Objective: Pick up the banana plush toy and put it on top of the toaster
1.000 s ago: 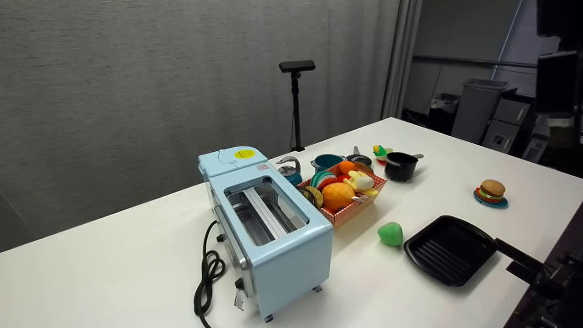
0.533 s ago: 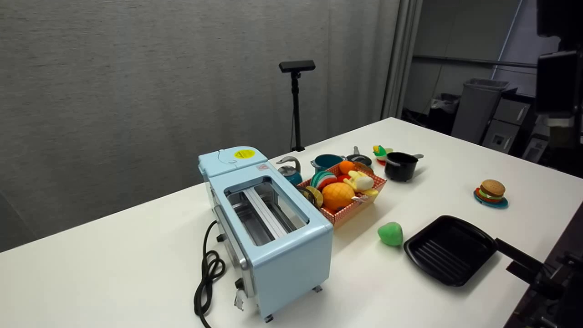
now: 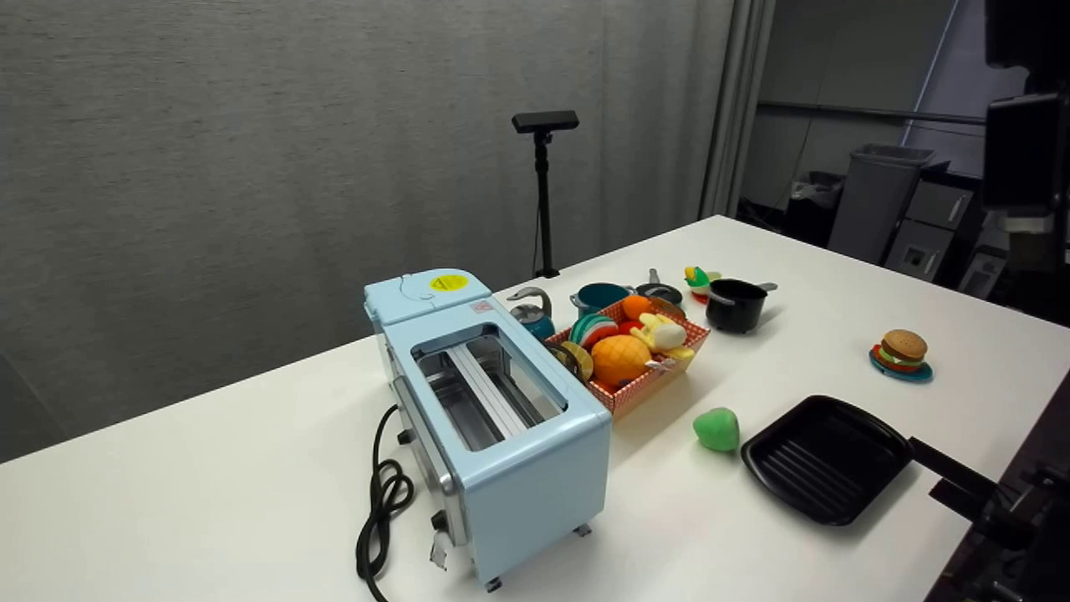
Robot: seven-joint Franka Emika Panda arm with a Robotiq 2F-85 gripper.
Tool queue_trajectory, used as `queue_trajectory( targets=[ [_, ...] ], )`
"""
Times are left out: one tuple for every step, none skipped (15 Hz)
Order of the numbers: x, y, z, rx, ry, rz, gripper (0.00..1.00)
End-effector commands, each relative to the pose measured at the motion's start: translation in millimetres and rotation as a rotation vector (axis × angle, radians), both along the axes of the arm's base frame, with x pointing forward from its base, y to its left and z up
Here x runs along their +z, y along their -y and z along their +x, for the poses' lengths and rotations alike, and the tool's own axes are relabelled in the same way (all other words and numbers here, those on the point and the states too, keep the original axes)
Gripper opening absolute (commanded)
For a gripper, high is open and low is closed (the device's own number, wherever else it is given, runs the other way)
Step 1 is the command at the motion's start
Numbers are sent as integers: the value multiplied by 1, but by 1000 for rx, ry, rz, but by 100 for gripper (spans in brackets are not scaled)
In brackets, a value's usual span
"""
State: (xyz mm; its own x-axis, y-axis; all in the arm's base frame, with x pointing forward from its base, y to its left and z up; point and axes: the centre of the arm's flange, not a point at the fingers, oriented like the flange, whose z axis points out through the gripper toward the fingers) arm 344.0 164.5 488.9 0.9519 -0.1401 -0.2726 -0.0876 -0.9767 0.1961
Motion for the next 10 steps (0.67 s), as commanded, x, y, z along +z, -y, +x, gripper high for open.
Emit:
queue_trajectory(
  targets=[
    [0, 0, 0, 0, 0, 0, 100],
    [1, 1, 2, -5, 5, 0, 100],
    [-3, 0, 9, -9, 17, -3, 100],
    [-4, 2, 14, -3, 22, -12, 100],
    [-6, 5, 18, -1, 24, -17, 100],
    [-8, 8, 22, -2, 26, -18, 100],
    [-11, 11, 28, -6, 34, -24, 100],
    [-14, 14, 33, -6, 36, -24, 100],
    [-15, 19, 37, -7, 42, -25, 100],
    [-18, 23, 42, -11, 48, -29, 100]
  ],
)
